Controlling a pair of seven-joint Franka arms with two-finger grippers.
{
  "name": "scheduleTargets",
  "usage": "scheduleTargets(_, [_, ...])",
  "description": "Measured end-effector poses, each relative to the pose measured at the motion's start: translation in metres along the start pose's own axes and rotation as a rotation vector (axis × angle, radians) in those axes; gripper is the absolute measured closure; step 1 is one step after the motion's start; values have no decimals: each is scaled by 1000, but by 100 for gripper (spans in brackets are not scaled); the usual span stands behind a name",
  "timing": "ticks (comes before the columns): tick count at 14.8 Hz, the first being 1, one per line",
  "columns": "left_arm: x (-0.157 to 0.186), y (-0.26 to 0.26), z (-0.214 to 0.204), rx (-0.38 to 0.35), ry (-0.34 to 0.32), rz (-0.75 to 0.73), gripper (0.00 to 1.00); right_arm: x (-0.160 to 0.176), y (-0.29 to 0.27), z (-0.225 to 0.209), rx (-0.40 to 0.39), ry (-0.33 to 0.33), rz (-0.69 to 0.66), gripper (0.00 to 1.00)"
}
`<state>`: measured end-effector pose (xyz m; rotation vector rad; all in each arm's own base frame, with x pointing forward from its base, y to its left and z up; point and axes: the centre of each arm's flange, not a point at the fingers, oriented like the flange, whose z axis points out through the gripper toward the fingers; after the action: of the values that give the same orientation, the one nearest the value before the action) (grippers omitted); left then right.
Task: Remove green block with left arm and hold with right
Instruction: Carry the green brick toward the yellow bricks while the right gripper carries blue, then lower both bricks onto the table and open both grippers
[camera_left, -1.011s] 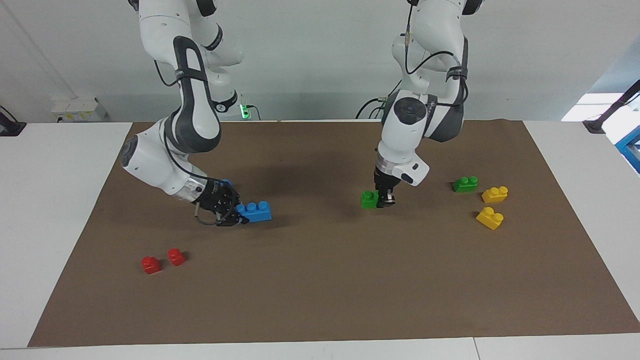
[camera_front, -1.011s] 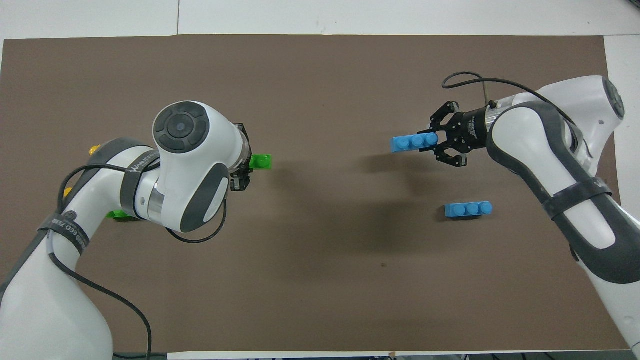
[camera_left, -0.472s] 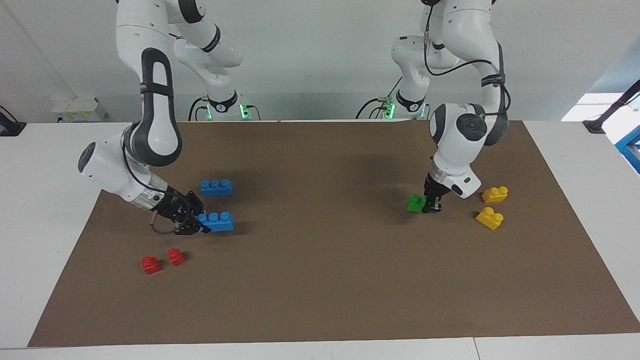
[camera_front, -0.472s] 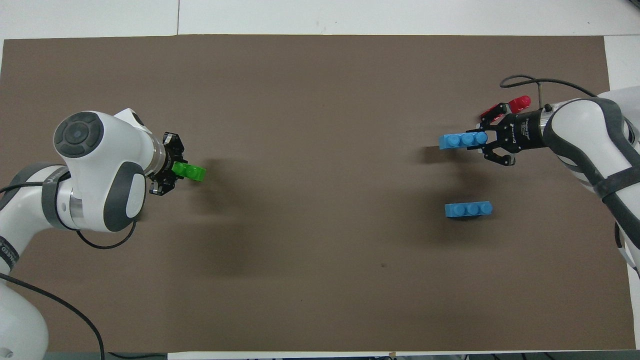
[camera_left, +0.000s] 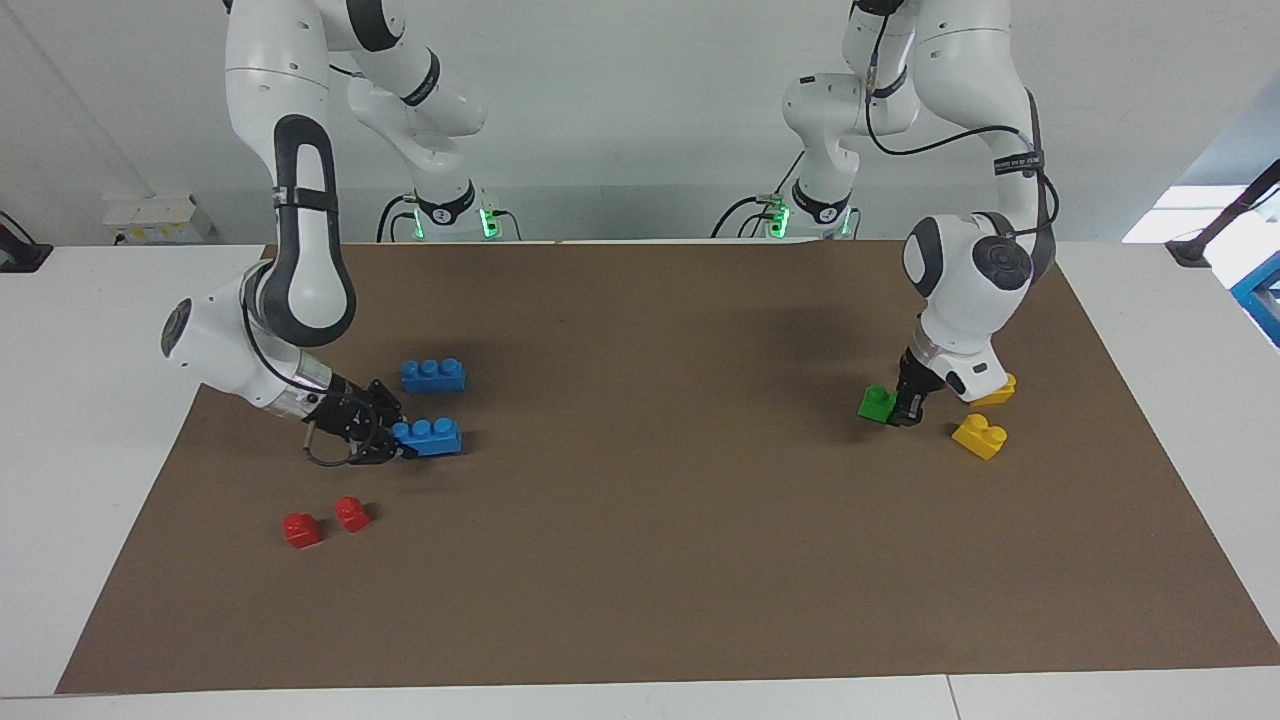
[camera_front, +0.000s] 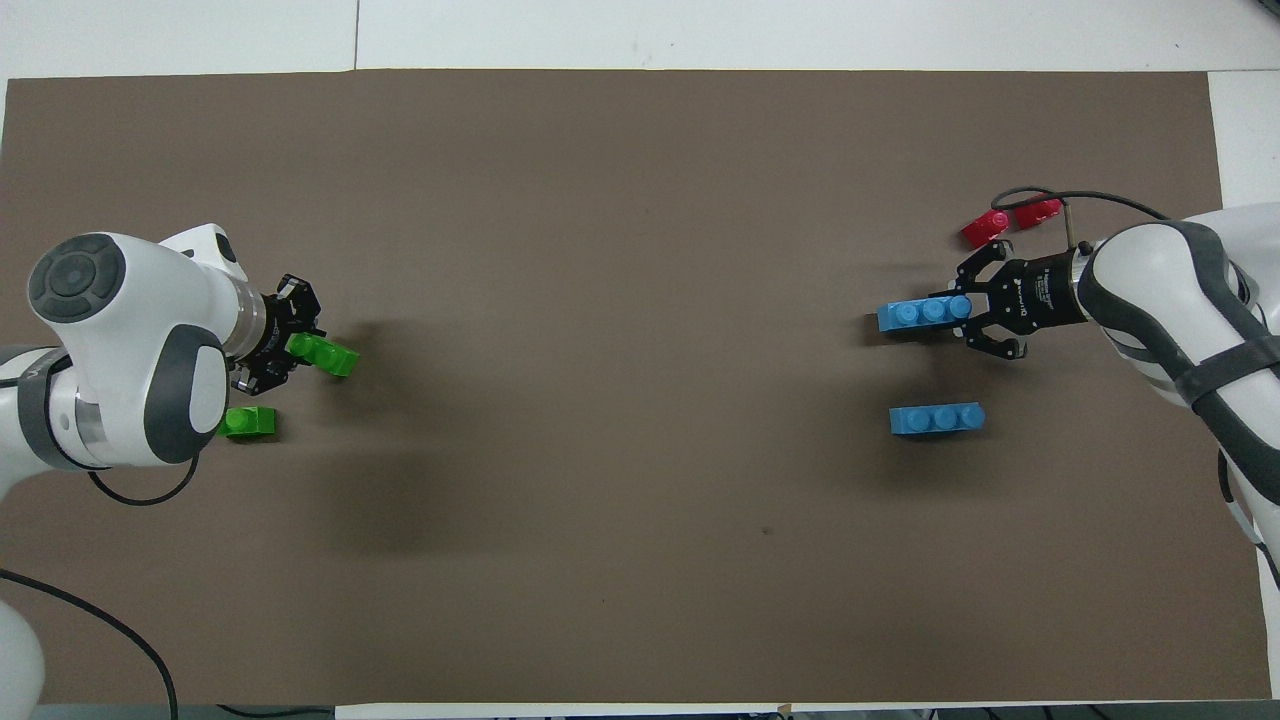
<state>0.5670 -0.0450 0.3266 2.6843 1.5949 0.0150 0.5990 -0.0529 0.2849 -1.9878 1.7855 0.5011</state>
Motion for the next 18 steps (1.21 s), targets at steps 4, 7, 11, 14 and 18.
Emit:
scheduleTargets(4, [5,-1,12,-16,9,18,65,5,13,9,-9,9,14,66])
scheduleTargets(7, [5,0,16,-16,9,32,65,5,15,9,-8,11,-25,66])
scheduleTargets(11, [7,-1,16,-18,9,70,65,5,16,10,-4,16,-82,66])
scheduleTargets(14, [14,-4,17,-19,10,122,65,1,14,8,0,18,-96,50])
scheduleTargets(18, [24,-9,20,-17,11,163,65,-22,0,-14,6,11,-135,4])
